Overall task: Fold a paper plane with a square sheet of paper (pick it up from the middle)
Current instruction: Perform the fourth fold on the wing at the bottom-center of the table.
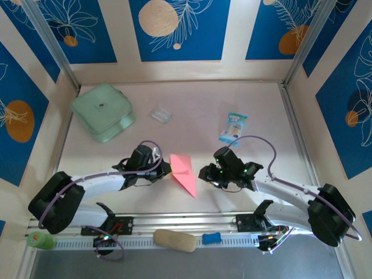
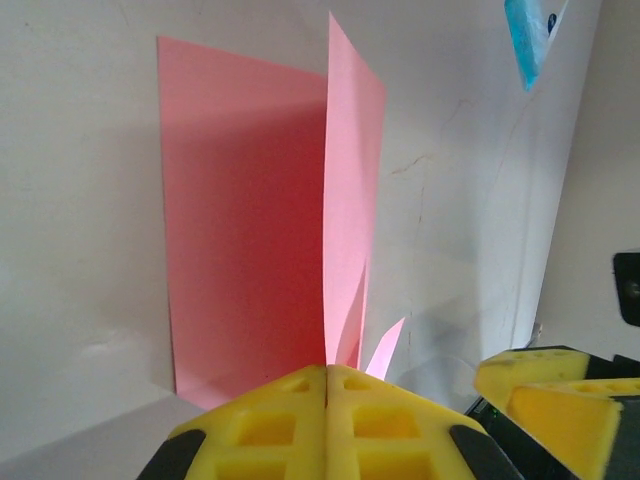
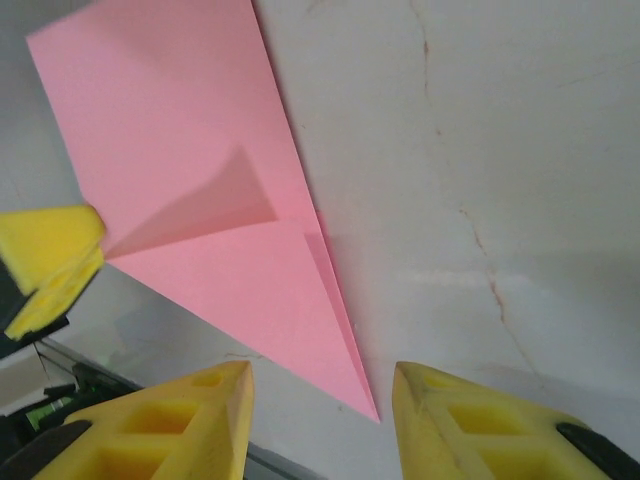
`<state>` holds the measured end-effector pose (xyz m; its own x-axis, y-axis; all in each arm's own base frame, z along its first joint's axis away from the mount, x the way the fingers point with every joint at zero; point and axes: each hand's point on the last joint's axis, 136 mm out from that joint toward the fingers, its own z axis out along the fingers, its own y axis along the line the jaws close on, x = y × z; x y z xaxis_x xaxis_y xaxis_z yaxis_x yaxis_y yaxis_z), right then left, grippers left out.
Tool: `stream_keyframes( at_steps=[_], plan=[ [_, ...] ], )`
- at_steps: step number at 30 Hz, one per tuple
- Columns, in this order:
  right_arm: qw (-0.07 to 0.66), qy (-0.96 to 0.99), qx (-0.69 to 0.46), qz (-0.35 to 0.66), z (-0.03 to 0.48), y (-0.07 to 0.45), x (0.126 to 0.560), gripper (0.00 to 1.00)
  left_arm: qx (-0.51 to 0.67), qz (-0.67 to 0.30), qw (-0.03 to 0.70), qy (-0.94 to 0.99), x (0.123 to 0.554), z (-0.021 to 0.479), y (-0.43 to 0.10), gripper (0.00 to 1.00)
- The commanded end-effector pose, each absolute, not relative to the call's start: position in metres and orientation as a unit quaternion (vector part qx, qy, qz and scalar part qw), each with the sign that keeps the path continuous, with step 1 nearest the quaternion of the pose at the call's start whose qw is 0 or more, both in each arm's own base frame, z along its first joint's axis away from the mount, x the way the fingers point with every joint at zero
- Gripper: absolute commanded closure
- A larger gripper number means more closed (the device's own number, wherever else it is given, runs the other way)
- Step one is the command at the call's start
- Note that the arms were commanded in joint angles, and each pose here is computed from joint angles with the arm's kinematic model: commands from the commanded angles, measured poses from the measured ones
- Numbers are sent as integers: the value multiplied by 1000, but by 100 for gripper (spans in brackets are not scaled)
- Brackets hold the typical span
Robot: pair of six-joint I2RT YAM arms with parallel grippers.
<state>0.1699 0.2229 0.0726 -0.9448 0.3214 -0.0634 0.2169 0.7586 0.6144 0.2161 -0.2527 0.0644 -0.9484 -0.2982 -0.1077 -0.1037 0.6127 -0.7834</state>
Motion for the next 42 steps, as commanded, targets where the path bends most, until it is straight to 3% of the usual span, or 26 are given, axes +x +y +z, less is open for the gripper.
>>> stream_keyframes(
  at_steps=[1, 18, 26, 30, 38, 42],
  plan=[
    [99, 936, 201, 270, 72, 204, 170, 59, -116, -407, 119, 898, 215, 65, -244, 100],
    [115, 937, 192, 269, 83, 206, 172, 58, -114, -401, 117, 902, 211, 69, -241, 100],
    [195, 934, 55, 294, 102, 226, 189, 53, -124, -401, 126, 899, 217, 68, -240, 100],
    [220, 929, 61, 292, 98, 225, 201, 54, -134, -402, 132, 896, 218, 66, -238, 100],
    [190, 915, 34, 353, 92, 237, 202, 63, -161, -393, 151, 893, 221, 64, -228, 100],
    [261, 907, -45, 327, 98, 246, 197, 61, -174, -392, 157, 890, 223, 63, -227, 100]
  ],
)
